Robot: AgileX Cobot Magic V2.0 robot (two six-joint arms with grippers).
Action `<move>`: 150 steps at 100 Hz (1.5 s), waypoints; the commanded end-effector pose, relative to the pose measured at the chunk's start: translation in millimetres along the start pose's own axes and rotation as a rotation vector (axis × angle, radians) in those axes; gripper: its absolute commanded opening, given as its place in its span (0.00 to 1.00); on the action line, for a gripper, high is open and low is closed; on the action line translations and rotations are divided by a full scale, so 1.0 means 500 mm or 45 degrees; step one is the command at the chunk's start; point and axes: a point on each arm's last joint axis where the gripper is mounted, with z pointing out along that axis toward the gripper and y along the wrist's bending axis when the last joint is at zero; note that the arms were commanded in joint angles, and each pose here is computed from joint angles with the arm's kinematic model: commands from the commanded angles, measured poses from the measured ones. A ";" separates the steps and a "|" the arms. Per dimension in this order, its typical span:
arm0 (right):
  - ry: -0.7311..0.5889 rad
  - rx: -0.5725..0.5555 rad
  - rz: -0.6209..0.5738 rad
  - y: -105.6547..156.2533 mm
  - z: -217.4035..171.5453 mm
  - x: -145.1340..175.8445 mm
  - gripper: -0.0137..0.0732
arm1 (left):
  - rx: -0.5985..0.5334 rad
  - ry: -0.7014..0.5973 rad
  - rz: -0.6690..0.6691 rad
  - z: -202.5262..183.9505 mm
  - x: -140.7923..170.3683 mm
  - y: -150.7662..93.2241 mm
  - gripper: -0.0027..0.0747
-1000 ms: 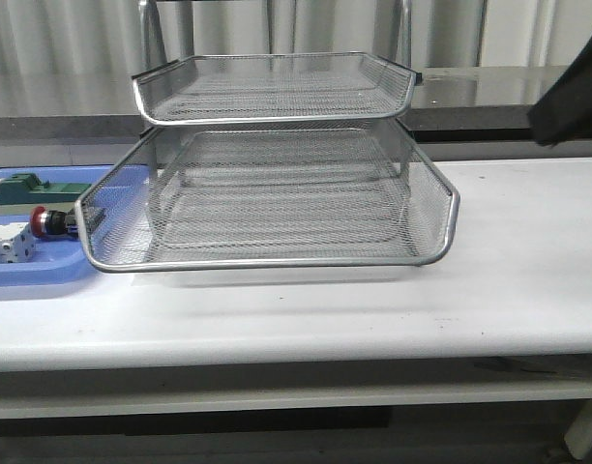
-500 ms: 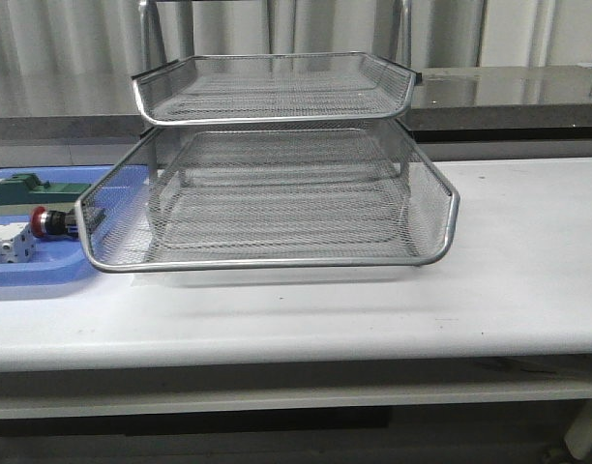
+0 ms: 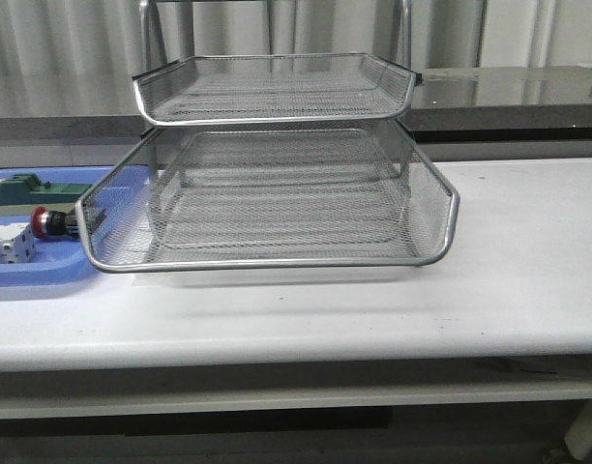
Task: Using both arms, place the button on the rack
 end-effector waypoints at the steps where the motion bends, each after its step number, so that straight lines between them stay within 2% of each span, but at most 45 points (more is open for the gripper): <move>1: -0.123 0.001 -0.006 0.000 -0.017 -0.025 0.75 | 0.024 -0.088 -0.018 -0.003 0.013 -0.002 0.01; 22: -0.152 -0.004 -0.006 0.001 -0.017 -0.029 0.75 | 0.024 -0.088 -0.018 -0.003 0.013 -0.002 0.01; 29: -0.158 -0.006 -0.006 0.001 -0.017 -0.030 0.71 | 0.024 -0.088 -0.018 -0.003 0.013 -0.002 0.01; 36: -0.167 -0.007 -0.006 0.001 -0.017 -0.031 0.61 | 0.024 -0.088 -0.018 -0.003 0.013 -0.002 0.01; 55: -0.165 -0.007 -0.006 0.001 -0.017 -0.031 0.23 | 0.024 -0.088 -0.018 -0.003 0.013 -0.002 0.01; 67: -0.165 -0.007 -0.006 0.001 -0.017 -0.031 0.07 | 0.024 -0.088 -0.018 -0.003 0.013 -0.002 0.01; 113: -0.165 -0.007 -0.008 0.001 -0.017 -0.031 0.08 | 0.025 -0.097 -0.018 -0.003 0.012 -0.002 0.01; 135: -0.165 -0.007 -0.008 0.001 -0.017 -0.031 0.08 | 0.036 -0.191 -0.018 -0.006 -0.010 -0.004 0.01; 150: -0.165 -0.007 -0.008 0.001 -0.017 -0.031 0.08 | 0.026 -0.147 -0.058 -0.004 -0.039 -0.003 0.01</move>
